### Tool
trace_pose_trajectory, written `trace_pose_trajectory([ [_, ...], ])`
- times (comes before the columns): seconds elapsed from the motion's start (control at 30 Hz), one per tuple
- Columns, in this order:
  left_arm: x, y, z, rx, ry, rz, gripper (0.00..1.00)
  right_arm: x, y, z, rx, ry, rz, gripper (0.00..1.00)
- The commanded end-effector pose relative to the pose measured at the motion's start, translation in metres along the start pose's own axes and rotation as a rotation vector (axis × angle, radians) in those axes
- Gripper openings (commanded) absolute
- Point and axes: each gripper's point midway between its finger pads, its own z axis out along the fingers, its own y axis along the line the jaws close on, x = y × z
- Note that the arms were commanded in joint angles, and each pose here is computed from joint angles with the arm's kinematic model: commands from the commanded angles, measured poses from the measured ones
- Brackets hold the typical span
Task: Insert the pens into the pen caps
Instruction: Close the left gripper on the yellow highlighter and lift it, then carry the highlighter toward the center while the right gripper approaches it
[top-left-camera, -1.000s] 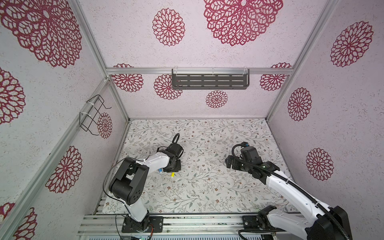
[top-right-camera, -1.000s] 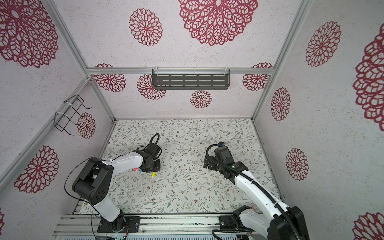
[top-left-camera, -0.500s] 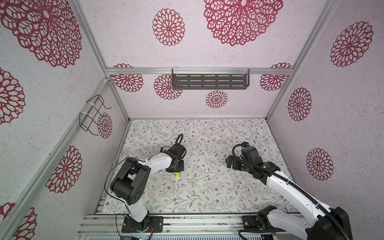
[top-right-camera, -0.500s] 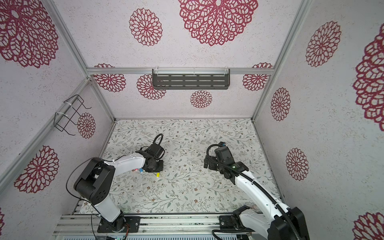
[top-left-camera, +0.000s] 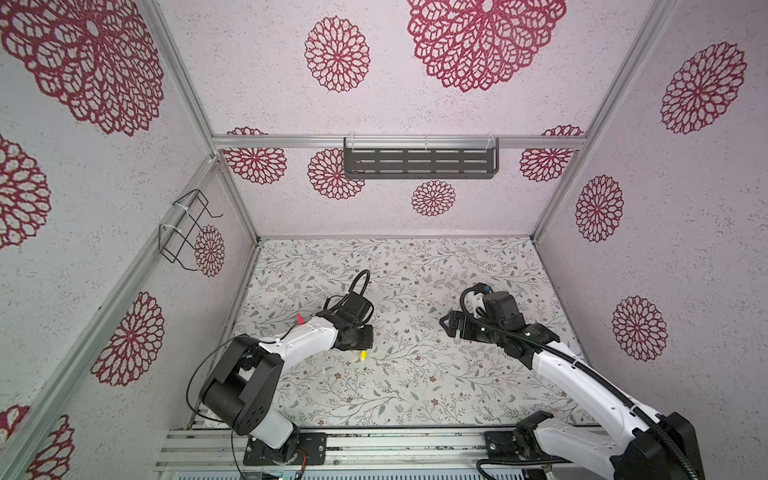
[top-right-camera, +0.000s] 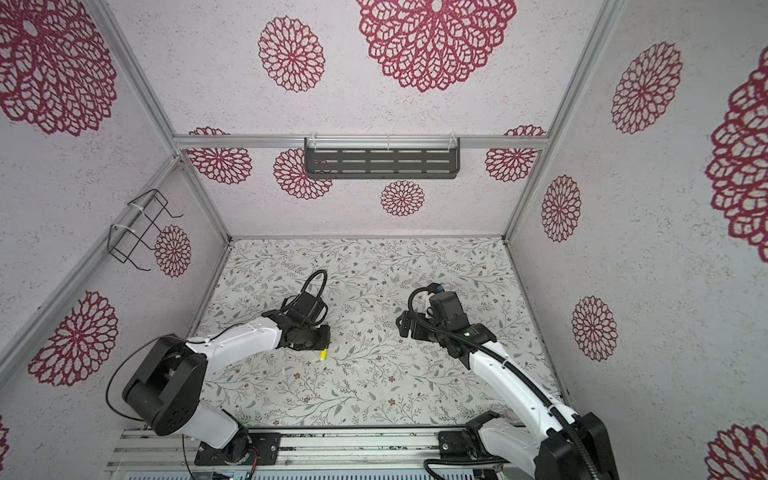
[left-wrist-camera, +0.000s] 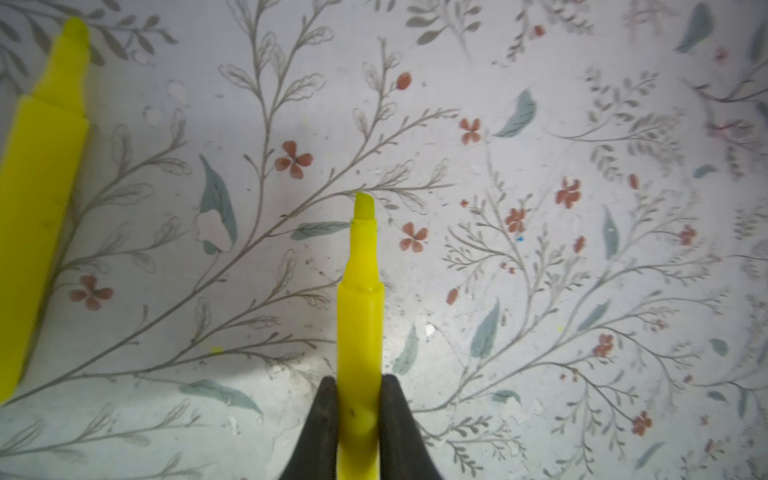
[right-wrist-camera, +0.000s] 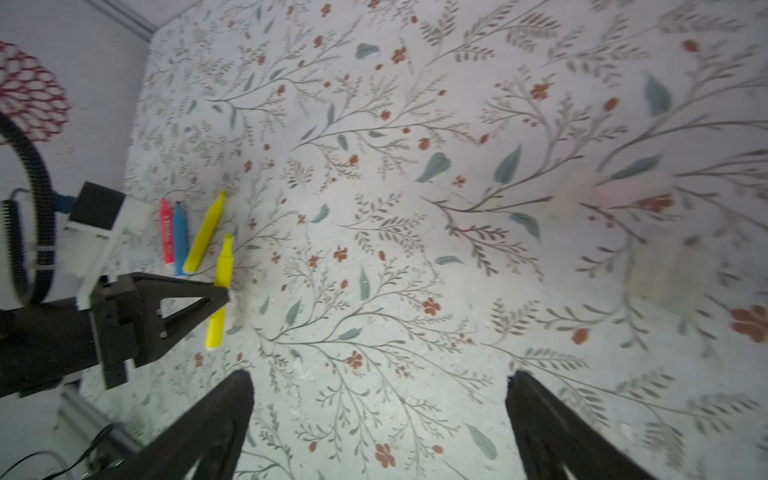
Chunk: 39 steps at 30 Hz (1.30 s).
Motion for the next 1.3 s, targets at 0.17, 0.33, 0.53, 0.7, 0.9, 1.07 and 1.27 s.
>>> trace_pose_trajectory([
  [0.17, -0.011, -0.054, -0.037, 0.276, -0.194, 0.08, 0.1, 0.003, 0.056, 0.005, -0.335, 0.051, -0.018, 0.93],
  [0.33, -0.01, -0.071, -0.055, 0.372, -0.261, 0.1, 0.11, 0.009, 0.071, 0.004, -0.415, 0.078, -0.025, 0.89],
  [0.53, -0.014, -0.088, -0.073, 0.459, -0.334, 0.108, 0.12, 0.015, 0.088, 0.007, -0.474, 0.098, -0.032, 0.84],
  [0.7, -0.017, -0.098, -0.082, 0.482, -0.366, 0.121, 0.12, 0.016, 0.104, 0.011, -0.535, 0.09, -0.041, 0.81],
  [0.9, -0.015, -0.106, -0.087, 0.5, -0.38, 0.13, 0.12, 0.013, 0.119, 0.013, -0.575, 0.08, -0.058, 0.8],
  [1.07, -0.015, -0.113, -0.089, 0.521, -0.387, 0.139, 0.12, 0.014, 0.128, 0.019, -0.59, 0.093, -0.07, 0.76],
  [1.27, -0.014, -0.12, -0.09, 0.534, -0.388, 0.15, 0.12, 0.015, 0.135, 0.028, -0.59, 0.11, -0.071, 0.7],
])
